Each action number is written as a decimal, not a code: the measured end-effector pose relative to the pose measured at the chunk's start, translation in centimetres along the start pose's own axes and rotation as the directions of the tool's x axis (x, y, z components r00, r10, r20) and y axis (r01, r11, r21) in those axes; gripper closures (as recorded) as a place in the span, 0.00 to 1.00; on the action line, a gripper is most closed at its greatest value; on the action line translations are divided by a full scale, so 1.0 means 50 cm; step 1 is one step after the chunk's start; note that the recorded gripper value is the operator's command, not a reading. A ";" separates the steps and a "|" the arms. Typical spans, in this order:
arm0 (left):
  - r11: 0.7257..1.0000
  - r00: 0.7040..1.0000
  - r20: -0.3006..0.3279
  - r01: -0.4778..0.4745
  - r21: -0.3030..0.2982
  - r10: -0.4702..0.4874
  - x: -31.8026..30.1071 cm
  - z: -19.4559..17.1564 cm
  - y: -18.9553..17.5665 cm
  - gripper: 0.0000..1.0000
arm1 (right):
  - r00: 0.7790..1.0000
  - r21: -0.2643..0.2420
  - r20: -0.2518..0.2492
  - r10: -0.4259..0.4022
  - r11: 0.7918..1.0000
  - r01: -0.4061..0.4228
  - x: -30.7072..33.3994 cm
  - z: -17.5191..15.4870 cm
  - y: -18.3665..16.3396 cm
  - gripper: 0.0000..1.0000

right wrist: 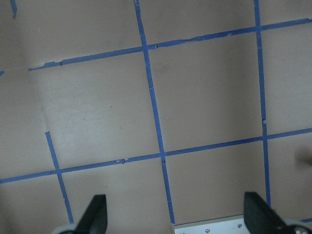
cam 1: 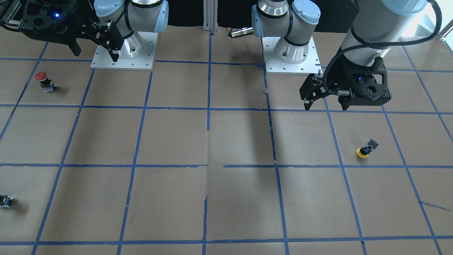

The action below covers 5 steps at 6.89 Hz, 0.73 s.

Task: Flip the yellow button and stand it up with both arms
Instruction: 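Move the left gripper toward the yellow button lying on the table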

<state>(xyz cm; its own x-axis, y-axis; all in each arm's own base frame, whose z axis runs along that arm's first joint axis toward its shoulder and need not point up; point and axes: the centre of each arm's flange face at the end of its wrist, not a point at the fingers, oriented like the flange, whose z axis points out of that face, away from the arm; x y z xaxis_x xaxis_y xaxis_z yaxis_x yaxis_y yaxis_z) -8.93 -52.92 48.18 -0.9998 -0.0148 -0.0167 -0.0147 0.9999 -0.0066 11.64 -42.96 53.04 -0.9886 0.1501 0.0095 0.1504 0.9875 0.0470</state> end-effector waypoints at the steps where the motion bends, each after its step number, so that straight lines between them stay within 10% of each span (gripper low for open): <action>1: 1.000 1.000 0.001 0.009 -0.004 -0.009 -0.011 0.004 -0.003 0.00 | 1.000 0.012 0.017 -0.005 1.000 0.004 -0.004 -0.011 0.012 0.00; 5: 0.996 0.999 -0.003 -0.040 -0.077 0.040 -0.081 0.086 -0.029 0.00 | 1.000 -0.035 0.023 -0.006 0.999 0.007 -0.002 0.049 0.022 0.00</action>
<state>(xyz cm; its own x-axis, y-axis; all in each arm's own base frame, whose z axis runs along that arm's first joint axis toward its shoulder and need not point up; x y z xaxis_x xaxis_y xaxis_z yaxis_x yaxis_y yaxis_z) -4.79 -54.34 43.94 -0.9996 0.0254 -0.0140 0.0243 0.9972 0.0707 11.89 -41.76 50.63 -0.9893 0.1453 -0.0137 0.1437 0.9862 0.0824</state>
